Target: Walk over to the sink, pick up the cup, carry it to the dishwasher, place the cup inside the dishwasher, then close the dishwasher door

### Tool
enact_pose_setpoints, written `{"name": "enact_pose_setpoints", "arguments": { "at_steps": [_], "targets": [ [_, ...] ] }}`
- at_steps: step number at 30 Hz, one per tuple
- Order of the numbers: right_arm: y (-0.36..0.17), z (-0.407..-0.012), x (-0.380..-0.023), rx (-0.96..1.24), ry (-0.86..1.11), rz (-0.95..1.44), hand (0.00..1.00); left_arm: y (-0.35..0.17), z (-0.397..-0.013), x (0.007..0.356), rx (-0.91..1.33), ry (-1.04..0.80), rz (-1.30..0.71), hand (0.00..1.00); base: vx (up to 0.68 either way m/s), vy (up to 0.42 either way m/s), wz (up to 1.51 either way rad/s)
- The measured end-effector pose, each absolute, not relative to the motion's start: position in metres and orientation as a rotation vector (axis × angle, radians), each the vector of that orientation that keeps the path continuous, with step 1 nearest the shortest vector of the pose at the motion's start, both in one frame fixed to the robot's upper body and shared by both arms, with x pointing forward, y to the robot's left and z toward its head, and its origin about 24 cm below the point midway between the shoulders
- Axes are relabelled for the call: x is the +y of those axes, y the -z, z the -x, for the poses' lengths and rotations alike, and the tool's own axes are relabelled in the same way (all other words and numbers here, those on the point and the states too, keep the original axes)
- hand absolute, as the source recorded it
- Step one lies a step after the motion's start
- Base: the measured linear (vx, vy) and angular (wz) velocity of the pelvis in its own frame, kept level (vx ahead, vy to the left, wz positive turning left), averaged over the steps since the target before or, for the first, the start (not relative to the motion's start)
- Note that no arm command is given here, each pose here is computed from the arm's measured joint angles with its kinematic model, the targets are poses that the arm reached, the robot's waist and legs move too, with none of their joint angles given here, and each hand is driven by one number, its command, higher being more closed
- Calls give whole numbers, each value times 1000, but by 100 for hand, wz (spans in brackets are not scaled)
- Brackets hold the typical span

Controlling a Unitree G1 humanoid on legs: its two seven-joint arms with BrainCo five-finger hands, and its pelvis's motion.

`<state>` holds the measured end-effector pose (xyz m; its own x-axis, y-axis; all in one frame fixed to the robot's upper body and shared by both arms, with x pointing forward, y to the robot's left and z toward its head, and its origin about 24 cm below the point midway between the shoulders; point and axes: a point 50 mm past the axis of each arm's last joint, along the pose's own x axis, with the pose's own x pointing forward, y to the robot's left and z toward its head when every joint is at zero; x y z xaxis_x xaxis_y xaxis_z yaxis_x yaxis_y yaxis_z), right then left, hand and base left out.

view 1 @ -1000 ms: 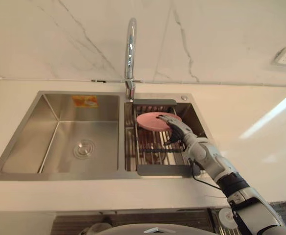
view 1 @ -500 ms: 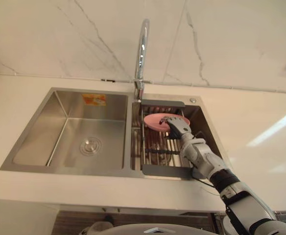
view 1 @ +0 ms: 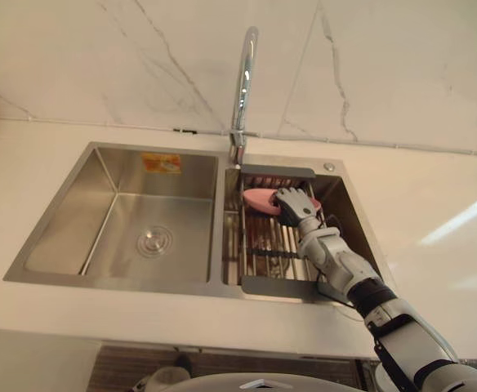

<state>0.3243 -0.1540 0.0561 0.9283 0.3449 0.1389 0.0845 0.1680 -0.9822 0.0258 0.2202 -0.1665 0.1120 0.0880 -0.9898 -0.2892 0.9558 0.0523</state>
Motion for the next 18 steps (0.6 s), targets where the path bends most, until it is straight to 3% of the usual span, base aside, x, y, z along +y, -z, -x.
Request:
{"name": "enact_pose_setpoints", "arguments": {
  "at_steps": [14, 18],
  "targets": [
    [-64, -324, -160, -429, -154, 1406, 100, 167, -27, 220, 1428, -272, 162, 0, 0, 0, 0],
    [-92, -323, -159, -561, -79, 1372, 100, 166, -23, 219, 1431, -272, 163, 0, 0, 0, -2]
  ]
}}
